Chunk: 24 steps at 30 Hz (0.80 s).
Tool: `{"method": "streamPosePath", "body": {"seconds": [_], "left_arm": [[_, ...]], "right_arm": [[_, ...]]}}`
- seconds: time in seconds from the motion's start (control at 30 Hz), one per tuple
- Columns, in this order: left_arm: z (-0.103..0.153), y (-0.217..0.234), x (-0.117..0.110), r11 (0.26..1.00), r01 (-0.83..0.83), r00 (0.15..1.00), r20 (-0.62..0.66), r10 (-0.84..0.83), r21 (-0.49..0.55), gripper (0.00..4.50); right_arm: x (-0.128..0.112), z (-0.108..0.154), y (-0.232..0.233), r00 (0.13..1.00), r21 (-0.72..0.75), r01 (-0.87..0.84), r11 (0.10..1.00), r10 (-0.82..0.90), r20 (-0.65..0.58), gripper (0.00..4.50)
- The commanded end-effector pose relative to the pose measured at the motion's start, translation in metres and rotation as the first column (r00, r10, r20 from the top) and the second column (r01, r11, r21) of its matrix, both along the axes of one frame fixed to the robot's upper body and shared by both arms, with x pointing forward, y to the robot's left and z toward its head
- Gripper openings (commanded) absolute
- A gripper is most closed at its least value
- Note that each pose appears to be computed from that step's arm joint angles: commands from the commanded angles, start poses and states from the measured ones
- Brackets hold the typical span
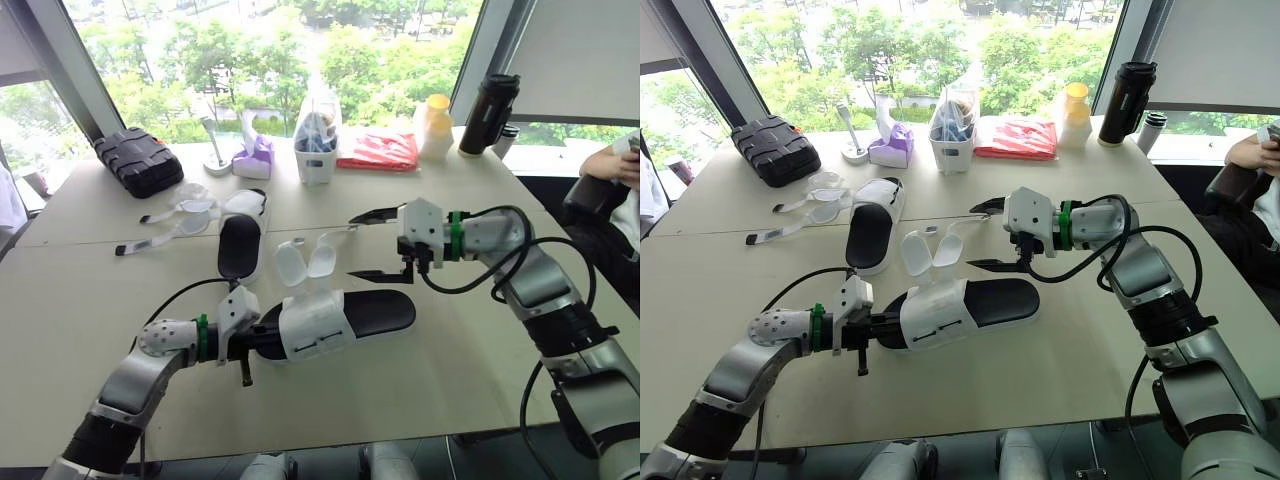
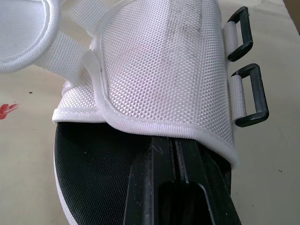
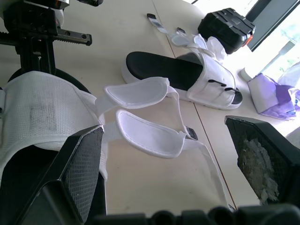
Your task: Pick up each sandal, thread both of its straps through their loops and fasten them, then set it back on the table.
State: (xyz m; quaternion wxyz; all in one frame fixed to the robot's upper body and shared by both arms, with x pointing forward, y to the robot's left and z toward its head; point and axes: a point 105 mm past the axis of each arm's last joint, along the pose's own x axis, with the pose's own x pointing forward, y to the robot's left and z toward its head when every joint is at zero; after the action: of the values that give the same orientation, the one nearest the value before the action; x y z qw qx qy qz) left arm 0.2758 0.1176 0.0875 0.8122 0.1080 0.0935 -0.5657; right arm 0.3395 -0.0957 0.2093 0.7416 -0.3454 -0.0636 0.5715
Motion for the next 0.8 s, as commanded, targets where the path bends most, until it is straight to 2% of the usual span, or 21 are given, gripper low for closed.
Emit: {"method": "streamPosePath", "body": {"seconds": [0.03,0.17,0.27,0.33,0.47,0.57,0.67,0.8], "left_arm": [[-0.008,-0.005,-0.003,1.000,0.025,0.999,-0.035,-0.025,0.006,0.02],[-0.012,-0.002,-0.004,1.000,0.024,0.999,-0.049,-0.023,0.018,0.02],[-0.013,-0.001,-0.003,0.999,0.027,0.998,-0.049,-0.026,0.025,0.02],[-0.012,-0.002,-0.003,0.999,0.030,0.999,-0.046,-0.029,0.028,0.02],[-0.011,-0.003,-0.002,0.999,0.031,0.999,-0.042,-0.030,0.028,0.02],[-0.010,-0.002,-0.002,0.999,0.030,0.999,-0.036,-0.028,0.033,0.02],[-0.010,-0.003,-0.003,0.999,0.030,0.999,-0.037,-0.028,0.032,0.02],[-0.011,-0.003,-0.004,0.999,0.032,0.999,-0.037,-0.030,0.033,0.02]], "right_arm": [[0.006,-0.007,0.004,0.979,0.097,0.055,0.994,-0.034,-0.200,4.50],[0.026,-0.015,0.007,0.889,0.158,0.194,0.968,-0.106,-0.445,4.50],[0.044,-0.016,0.016,0.689,0.183,0.340,0.922,-0.112,-0.716,4.50],[0.051,-0.018,0.023,0.577,0.148,0.398,0.906,-0.122,-0.808,4.50],[0.058,-0.019,0.030,0.471,0.109,0.449,0.887,-0.132,-0.872,4.50],[0.058,-0.031,0.039,0.374,0.016,0.469,0.883,-0.182,-0.909,4.50],[0.059,-0.041,0.043,0.342,-0.046,0.471,0.881,-0.230,-0.911,4.50],[0.059,-0.046,0.051,0.302,-0.052,0.476,0.878,-0.219,-0.928,4.50]]}}
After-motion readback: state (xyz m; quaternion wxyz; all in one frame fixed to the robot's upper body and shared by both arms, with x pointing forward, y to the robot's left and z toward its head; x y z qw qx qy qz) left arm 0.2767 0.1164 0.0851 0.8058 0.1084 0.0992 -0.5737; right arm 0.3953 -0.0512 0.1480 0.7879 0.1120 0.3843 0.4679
